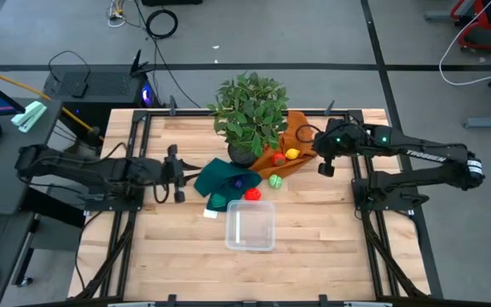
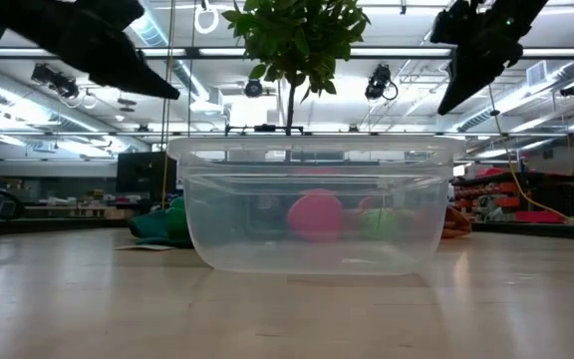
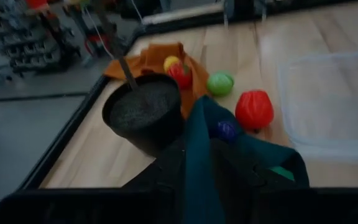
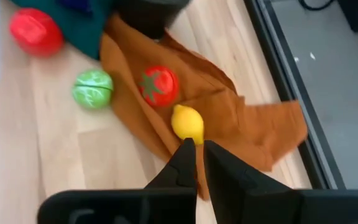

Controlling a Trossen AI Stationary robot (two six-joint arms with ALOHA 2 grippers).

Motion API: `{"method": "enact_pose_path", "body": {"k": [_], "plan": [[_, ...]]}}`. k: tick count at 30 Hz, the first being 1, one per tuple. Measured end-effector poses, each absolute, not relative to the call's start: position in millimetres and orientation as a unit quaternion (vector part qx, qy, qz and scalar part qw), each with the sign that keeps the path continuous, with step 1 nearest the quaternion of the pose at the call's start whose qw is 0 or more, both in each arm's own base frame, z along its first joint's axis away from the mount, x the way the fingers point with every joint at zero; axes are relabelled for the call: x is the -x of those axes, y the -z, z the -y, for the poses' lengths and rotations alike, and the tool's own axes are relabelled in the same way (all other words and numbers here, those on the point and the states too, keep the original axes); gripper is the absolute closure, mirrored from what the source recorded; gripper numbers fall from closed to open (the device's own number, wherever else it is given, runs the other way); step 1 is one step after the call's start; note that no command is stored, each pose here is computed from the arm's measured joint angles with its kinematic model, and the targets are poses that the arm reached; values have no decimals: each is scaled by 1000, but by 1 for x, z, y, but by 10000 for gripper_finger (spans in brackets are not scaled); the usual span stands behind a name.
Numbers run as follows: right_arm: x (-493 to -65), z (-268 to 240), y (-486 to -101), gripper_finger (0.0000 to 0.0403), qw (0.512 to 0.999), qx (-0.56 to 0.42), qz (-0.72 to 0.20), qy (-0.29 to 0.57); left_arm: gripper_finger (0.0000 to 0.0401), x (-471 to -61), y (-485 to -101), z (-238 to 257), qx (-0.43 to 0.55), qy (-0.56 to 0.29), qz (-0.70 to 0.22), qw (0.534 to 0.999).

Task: Pick and placing Produce into tupperware
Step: Put the bell pepper into the transparent bin

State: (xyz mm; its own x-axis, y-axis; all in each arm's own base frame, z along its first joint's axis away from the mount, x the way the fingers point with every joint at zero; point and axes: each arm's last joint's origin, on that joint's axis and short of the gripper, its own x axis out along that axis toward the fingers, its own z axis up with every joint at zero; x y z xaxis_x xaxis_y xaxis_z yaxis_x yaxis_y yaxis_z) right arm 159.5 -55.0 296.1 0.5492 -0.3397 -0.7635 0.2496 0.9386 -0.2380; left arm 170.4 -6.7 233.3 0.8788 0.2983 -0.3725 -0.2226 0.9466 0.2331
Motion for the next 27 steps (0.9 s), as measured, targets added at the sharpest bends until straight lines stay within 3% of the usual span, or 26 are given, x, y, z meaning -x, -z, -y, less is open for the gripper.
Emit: {"method": "enact_pose_path", "body": {"k": [7,16,27], "plan": [[-150,64,-298,402,871,53,-450,189,324,-195,-266,17,-111,-112,-276,948],[-149,68,-297,402,863,96,-464,176,323,-204,-308,21,-154,-94,-272,945],[-149,68,-298,402,864,95,-461,178,332,-201,-306,20,-134,-99,-296,941]]}}
